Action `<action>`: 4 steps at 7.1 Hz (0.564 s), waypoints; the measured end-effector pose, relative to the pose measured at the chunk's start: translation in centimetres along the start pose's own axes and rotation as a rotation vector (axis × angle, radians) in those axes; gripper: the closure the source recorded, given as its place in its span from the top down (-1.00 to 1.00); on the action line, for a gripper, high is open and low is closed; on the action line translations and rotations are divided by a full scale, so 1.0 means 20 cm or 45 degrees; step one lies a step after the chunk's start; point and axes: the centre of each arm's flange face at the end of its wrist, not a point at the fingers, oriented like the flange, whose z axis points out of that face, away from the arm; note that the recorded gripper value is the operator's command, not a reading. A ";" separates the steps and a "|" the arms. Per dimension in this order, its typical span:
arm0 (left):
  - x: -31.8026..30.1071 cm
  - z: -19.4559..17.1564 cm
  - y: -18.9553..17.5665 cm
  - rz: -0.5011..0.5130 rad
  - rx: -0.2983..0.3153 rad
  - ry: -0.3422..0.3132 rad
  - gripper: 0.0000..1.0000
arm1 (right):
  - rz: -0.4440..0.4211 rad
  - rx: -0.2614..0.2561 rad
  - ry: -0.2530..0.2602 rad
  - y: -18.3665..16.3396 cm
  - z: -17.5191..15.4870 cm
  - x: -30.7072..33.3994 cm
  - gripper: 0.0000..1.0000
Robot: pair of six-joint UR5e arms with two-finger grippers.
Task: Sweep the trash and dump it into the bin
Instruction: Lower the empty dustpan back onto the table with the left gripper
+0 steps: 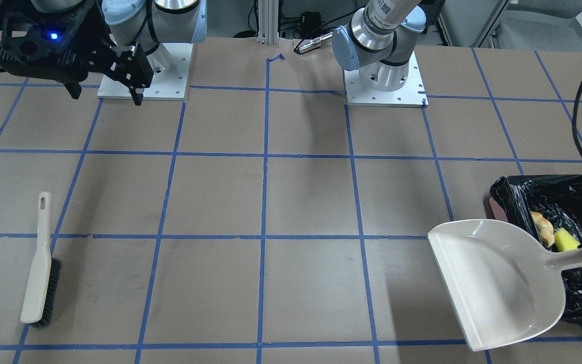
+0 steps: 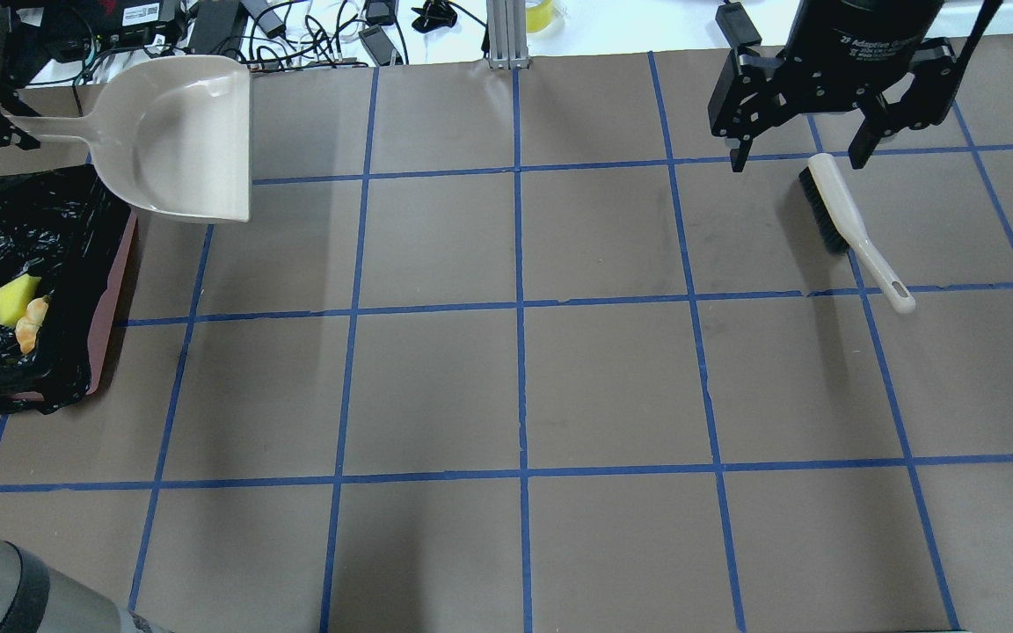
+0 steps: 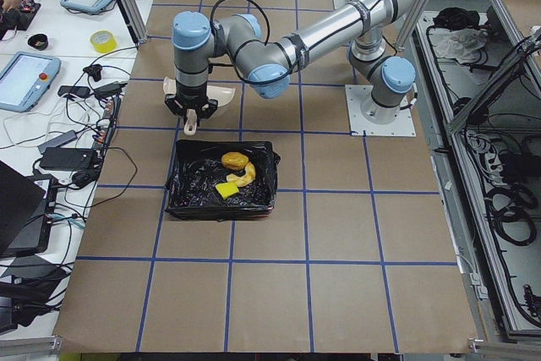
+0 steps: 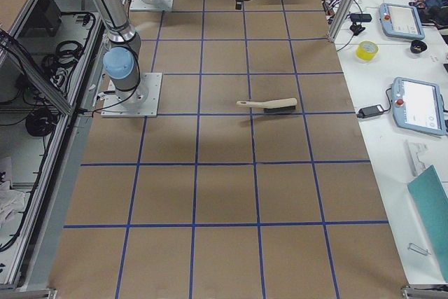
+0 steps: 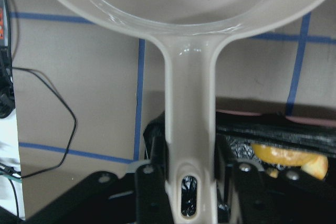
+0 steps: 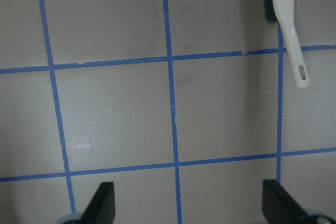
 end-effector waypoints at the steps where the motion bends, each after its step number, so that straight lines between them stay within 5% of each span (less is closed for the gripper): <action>1: -0.01 0.12 -0.09 -0.050 0.073 0.032 -1.00 | -0.008 0.005 0.000 0.03 -0.01 -0.01 1.00; 4: -0.05 0.56 -0.49 -0.075 0.159 0.147 -1.00 | -0.014 0.005 0.004 0.05 0.00 -0.01 1.00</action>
